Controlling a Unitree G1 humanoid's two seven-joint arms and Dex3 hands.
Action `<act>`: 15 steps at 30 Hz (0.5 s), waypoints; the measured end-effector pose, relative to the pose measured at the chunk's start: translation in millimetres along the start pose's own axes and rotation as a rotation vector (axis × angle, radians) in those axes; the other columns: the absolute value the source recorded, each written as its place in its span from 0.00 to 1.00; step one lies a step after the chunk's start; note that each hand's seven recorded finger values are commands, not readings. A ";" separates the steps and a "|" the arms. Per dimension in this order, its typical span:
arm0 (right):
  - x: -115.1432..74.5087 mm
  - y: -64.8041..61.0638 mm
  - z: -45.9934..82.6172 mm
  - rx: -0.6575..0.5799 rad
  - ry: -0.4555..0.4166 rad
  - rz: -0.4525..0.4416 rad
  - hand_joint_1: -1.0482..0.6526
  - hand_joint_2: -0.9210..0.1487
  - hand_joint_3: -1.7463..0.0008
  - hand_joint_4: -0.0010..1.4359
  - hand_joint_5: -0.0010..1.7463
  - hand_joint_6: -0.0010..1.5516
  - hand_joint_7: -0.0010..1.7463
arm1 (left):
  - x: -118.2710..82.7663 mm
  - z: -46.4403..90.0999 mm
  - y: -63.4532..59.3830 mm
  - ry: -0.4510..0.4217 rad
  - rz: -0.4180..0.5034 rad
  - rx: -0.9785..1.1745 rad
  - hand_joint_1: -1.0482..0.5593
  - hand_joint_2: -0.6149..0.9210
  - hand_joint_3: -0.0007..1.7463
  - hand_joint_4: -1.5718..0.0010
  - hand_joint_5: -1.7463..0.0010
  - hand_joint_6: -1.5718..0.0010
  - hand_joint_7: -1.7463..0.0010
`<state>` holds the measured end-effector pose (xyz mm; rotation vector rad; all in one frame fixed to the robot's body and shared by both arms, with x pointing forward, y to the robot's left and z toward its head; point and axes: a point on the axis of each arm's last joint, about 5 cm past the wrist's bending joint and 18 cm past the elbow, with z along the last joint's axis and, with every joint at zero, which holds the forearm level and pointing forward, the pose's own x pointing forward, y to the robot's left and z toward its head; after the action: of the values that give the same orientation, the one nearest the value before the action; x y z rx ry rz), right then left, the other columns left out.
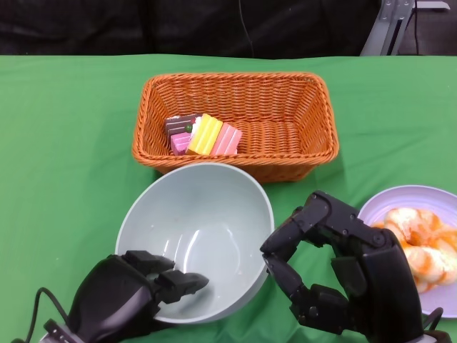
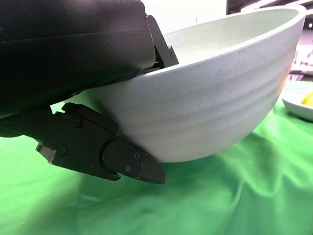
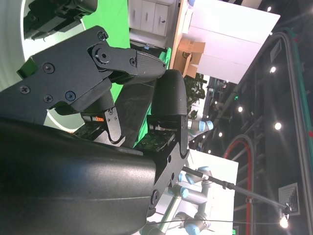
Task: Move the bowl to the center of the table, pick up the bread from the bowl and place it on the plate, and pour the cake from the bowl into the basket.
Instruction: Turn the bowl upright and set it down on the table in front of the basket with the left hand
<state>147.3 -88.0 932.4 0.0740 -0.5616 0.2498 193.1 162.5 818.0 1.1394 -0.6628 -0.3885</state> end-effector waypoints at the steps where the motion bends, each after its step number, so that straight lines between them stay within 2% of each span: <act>1: -0.3 0.1 -0.8 -0.001 0.005 0.000 0.41 0.24 0.65 0.52 0.86 0.42 0.76 | 1.6 0.0 0.2 0.000 0.011 0.003 0.40 0.98 0.00 0.47 1.00 0.50 1.00; 3: -0.3 0.3 -1.0 -0.002 0.006 0.000 0.41 0.24 0.65 0.52 0.86 0.42 0.76 | 3.8 -1.0 1.0 0.005 0.029 0.014 0.37 0.98 0.00 0.50 1.00 0.52 1.00; 9: -0.3 0.2 -1.0 0.000 0.006 0.001 0.41 0.22 0.65 0.51 0.87 0.41 0.75 | 9.6 -1.5 5.6 0.022 0.066 0.041 0.21 0.99 0.00 0.69 1.00 0.66 1.00; 13: -0.3 0.0 -1.0 0.003 0.006 0.005 0.41 0.22 0.66 0.51 0.87 0.41 0.75 | 10.6 1.2 9.0 0.039 0.043 0.047 0.13 0.99 0.00 0.80 1.00 0.73 1.00; 15: -0.3 -0.1 -1.1 0.004 0.006 0.003 0.41 0.21 0.67 0.51 0.87 0.41 0.75 | 9.4 2.6 9.6 0.039 0.017 0.048 0.11 1.00 0.00 0.82 1.00 0.74 1.00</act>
<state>147.7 -88.0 931.3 0.0762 -0.5552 0.2544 198.0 158.7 830.2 1.1827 -0.6504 -0.3365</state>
